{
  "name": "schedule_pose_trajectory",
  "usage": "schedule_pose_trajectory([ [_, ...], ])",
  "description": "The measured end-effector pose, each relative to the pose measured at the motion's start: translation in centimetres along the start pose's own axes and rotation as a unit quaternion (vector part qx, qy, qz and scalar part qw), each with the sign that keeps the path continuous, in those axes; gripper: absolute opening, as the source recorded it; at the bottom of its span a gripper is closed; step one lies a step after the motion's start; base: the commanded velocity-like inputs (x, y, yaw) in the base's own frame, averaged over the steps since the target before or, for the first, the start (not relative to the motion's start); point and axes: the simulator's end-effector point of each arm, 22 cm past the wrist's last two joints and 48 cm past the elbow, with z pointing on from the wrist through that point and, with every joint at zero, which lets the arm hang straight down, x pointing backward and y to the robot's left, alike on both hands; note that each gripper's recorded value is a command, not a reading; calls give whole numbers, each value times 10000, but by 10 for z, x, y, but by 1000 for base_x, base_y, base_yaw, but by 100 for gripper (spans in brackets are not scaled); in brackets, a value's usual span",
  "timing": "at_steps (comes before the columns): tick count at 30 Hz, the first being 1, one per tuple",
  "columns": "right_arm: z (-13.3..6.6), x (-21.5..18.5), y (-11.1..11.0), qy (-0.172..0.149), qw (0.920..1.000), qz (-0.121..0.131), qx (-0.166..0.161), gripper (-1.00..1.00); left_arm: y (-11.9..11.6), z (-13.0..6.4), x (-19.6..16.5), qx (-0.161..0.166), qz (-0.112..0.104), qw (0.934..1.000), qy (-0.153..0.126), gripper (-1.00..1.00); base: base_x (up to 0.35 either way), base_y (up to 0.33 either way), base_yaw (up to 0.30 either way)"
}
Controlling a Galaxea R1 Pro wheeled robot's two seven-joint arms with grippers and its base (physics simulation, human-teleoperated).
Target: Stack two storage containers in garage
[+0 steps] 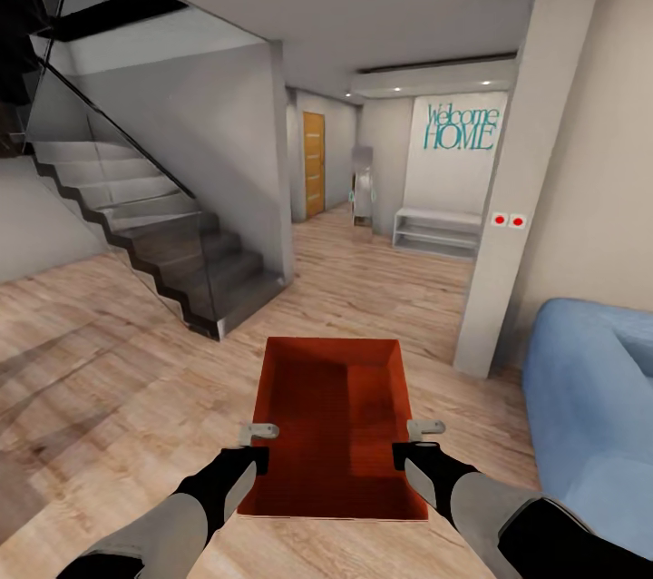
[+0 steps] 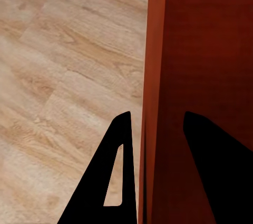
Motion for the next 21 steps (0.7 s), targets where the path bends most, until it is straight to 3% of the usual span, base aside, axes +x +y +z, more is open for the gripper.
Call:
schedule_pose_trajectory([
  [21,0,0,0,3,10000,0,0,-100,0,0,0,0,1,10000,3,-100,322,0,0],
])
